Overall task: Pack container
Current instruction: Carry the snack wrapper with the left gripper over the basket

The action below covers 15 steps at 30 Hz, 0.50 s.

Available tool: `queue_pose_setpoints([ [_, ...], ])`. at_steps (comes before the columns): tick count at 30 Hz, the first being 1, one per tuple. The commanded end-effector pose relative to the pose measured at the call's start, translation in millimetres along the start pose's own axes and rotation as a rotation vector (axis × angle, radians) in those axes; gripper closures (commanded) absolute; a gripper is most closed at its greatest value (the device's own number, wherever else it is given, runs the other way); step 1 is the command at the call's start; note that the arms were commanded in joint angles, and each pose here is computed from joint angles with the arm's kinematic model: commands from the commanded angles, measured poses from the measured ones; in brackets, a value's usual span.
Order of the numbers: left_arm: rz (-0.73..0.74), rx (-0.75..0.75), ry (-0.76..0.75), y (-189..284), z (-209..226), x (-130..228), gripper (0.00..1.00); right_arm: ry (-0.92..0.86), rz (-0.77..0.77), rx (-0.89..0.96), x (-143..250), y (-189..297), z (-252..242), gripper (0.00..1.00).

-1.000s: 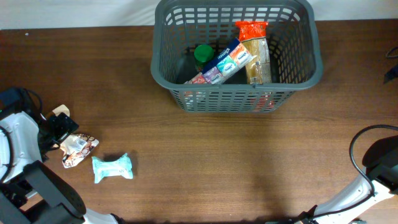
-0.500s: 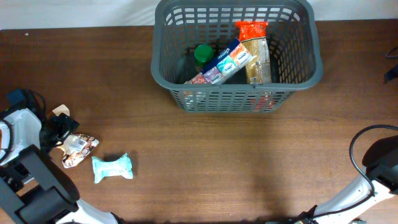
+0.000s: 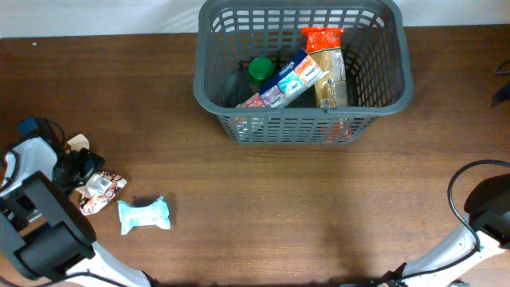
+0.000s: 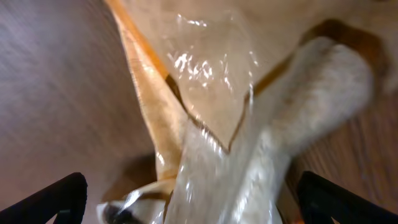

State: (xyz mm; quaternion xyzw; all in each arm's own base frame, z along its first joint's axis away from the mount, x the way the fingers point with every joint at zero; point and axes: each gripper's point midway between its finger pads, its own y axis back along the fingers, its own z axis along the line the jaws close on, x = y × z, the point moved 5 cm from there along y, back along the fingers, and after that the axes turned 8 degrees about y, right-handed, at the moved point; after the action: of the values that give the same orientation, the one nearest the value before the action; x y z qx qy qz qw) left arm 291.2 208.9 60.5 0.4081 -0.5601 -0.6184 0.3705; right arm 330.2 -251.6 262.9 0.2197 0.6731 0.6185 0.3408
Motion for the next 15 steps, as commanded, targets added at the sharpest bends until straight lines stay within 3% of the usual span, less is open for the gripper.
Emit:
queue_pose_setpoints([
  [1,0.036,-0.002,0.015,-12.7,-0.4,2.6,0.01,-0.009,0.000,-0.002,0.1,-0.2,0.1,0.01],
  [7,0.036,-0.001,0.015,-14.9,-1.0,2.2,0.00,-0.009,0.000,-0.002,0.1,-0.2,0.0,0.01],
  [8,0.036,-0.001,0.015,-14.9,-1.1,2.2,0.08,-0.009,0.000,-0.002,0.1,-0.2,0.1,0.01],
  [12,0.037,-0.002,0.014,-14.9,-0.9,2.3,0.82,-0.009,0.000,-0.002,0.1,-0.2,0.1,0.01],
  [13,0.038,-0.002,0.014,-14.9,-0.9,2.4,0.96,-0.009,0.000,-0.002,0.1,-0.2,0.0,0.01],
  [15,0.049,0.023,0.001,-13.3,-4.3,3.2,0.98,-0.009,0.000,-0.002,0.1,-0.2,0.0,0.01],
])
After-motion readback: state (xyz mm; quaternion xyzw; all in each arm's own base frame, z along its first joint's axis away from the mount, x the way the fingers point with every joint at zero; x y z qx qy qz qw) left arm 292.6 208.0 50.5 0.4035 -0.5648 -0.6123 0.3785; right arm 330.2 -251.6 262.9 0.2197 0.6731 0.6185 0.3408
